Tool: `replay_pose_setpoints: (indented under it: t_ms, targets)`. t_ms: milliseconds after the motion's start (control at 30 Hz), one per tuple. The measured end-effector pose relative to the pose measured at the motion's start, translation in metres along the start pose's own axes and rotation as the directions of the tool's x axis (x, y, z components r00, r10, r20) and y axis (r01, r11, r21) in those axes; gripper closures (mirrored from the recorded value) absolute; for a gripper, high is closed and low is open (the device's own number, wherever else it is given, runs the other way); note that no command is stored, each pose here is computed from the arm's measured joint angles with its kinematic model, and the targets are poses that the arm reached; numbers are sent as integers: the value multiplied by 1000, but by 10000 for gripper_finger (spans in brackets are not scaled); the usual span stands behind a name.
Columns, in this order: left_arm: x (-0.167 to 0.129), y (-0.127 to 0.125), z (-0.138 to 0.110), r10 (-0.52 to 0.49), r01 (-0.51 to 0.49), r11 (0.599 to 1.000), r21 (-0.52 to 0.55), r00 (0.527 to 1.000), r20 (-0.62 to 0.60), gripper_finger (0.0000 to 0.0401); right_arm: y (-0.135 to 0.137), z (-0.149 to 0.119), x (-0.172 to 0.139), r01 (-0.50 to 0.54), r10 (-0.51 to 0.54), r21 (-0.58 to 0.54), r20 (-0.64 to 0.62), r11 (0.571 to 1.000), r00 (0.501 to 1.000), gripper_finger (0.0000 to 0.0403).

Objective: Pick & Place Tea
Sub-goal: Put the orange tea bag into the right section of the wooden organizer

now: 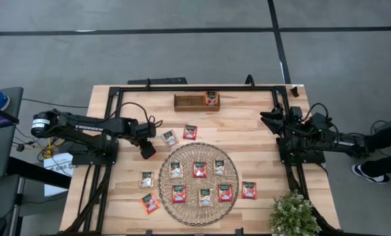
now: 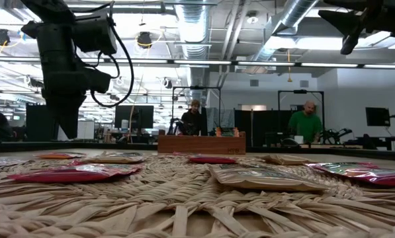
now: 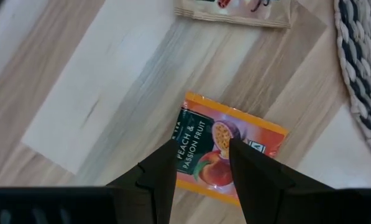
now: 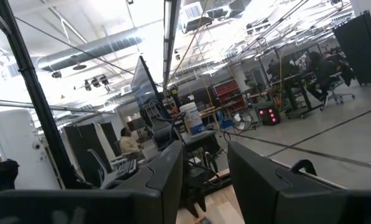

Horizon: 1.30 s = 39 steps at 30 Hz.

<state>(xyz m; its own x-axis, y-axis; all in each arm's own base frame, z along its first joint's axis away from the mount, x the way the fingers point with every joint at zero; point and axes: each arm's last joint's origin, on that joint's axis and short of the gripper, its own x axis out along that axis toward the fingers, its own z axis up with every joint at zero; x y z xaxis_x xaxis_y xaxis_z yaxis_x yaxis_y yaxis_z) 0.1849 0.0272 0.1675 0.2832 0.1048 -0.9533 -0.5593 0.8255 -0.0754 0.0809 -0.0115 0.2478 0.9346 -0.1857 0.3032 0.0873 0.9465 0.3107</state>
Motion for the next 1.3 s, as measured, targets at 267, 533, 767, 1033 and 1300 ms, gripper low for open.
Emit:
replay_pose_setpoints:
  t_ms: [267, 533, 767, 1033, 1300]
  targets:
    - [1, 14, 6, -10, 9, 998, -59, 1000, -9, 263, 0, 0, 0, 0, 0, 1, 0, 1000, 1000, 282]
    - [1, 18, 7, -85, 83, 996, -39, 996, -37, 263, 0, 0, 0, 0, 0, 8, 0, 1000, 1000, 282]
    - [4, 18, 7, -62, 59, 997, -40, 997, -53, 263, 0, 0, 0, 0, 0, 8, 0, 1000, 1000, 282]
    - [33, 17, 7, -2, -8, 999, -46, 979, -203, 263, 0, 0, 0, 0, 0, 9, 0, 1000, 1000, 282]
    - [43, 16, 9, -6, -7, 999, -47, 964, -266, 263, 0, 0, 0, 1, -1, 9, -2, 1000, 1000, 282]
